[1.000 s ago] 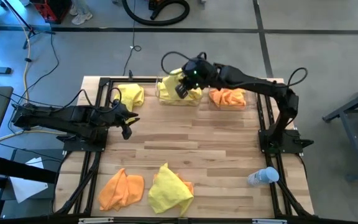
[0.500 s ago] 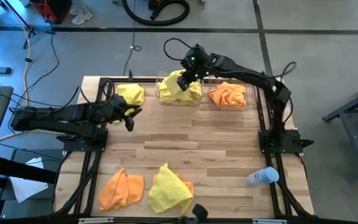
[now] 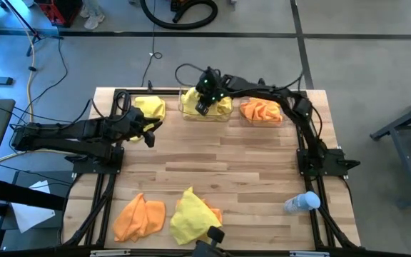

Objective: Sort microfiber towel by color & place in baskets
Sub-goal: Put the yellow microfiber cloth into the left transparent bin

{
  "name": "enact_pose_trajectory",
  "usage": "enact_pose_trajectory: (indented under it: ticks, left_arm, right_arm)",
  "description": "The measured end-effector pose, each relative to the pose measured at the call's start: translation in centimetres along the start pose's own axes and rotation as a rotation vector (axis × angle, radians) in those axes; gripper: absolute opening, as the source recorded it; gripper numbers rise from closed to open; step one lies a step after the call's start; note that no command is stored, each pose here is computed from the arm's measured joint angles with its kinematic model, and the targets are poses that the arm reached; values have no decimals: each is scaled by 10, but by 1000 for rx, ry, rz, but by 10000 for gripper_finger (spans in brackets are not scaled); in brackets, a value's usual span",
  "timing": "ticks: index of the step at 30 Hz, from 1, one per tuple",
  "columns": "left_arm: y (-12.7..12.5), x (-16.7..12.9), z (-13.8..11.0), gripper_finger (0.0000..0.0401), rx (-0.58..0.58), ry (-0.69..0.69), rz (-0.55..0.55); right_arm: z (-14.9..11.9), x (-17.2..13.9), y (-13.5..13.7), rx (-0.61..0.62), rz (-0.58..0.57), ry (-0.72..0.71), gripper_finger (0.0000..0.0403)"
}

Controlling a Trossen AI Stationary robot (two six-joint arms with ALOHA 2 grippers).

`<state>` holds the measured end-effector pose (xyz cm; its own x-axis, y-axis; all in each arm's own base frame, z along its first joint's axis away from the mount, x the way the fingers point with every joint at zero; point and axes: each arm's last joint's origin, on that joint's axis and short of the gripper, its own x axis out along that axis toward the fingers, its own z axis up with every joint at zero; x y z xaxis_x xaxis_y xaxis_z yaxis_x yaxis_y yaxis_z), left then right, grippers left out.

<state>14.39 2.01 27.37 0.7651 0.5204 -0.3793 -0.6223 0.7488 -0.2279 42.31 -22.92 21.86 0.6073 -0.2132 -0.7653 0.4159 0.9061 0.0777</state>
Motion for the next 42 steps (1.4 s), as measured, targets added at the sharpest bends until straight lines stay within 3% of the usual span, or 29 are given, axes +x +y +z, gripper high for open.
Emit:
enact_pose_trajectory:
  ticks: [6, 9, 14, 18, 23, 33, 38, 42]
  left_arm:
    - [-1, 4, -2, 76, 4, 16, 18]
    - [-3, 8, -3, 76, 8, 29, 26]
    - [-5, 13, -6, 76, 22, 56, 30]
    - [-6, 15, -8, 76, 26, 77, 18]
    - [-7, 15, -8, 76, 25, 94, -12]
    - [-7, 15, -8, 76, 26, 96, -16]
    - [-7, 15, -8, 76, 27, 97, -17]
    - [-7, 15, -8, 76, 27, 98, -19]
  right_arm:
    - [-23, 43, -5, 22, 1, 101, 8]
    - [-25, 42, -7, 46, -44, 134, 26]
    - [-25, 40, -14, 119, 4, 135, 81]
    - [-23, 27, -18, 175, 27, 151, 126]
    - [-10, -12, -24, 203, 20, 123, 160]
    - [17, -80, -14, 267, 18, -44, 172]
    - [27, -75, -16, 210, -129, -161, 172]
    - [18, -46, -20, 230, -133, -102, 172]
